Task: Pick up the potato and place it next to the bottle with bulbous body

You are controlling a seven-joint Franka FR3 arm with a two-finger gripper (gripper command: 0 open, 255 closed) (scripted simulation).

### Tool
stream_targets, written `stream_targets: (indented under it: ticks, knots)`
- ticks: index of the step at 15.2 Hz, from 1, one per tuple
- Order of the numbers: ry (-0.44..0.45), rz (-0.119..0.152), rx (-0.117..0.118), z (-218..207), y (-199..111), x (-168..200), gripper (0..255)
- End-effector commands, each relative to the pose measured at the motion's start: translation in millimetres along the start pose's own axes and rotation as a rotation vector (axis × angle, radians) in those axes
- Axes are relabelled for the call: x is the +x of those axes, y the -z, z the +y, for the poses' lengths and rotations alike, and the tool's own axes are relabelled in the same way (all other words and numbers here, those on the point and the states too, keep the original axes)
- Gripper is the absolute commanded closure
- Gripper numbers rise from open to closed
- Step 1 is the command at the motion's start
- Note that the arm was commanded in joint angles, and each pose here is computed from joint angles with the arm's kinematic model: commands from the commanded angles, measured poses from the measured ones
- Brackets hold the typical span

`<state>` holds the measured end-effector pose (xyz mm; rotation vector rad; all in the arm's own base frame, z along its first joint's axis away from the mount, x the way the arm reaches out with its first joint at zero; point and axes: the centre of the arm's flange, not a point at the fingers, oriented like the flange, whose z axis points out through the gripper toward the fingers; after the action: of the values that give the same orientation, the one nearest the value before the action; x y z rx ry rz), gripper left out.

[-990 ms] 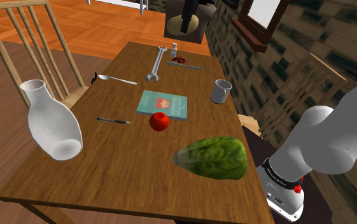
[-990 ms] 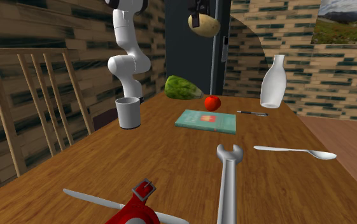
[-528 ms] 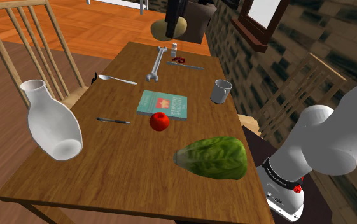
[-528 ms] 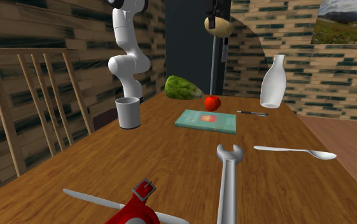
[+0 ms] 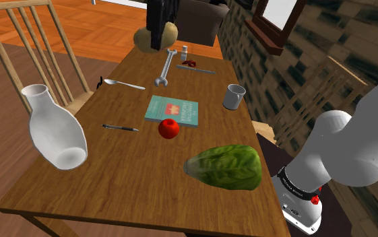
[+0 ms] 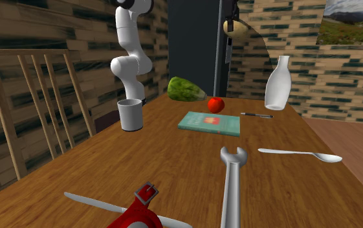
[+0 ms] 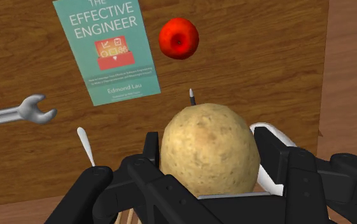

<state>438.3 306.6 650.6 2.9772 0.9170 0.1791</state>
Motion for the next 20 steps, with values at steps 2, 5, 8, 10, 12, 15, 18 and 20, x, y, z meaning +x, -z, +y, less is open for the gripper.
stream_targets:
  ticks: [2,5,8,10,12,15,18,20]
  knots:
    - [-0.001,0.0,0.0,-38,0,11,255]
    - [-0.001,0.0,0.0,-75,1,23,255]
    - [-0.001,0.0,0.0,-86,-10,25,255]
    - [-0.001,0.0,0.0,-87,-20,24,255]
    - [-0.001,0.0,0.0,-87,-31,22,255]
    - [-0.001,0.0,0.0,-88,-46,21,255]
    - [-0.001,0.0,0.0,-89,-62,19,255]
    - [-0.001,0.0,0.0,-90,-72,18,255]
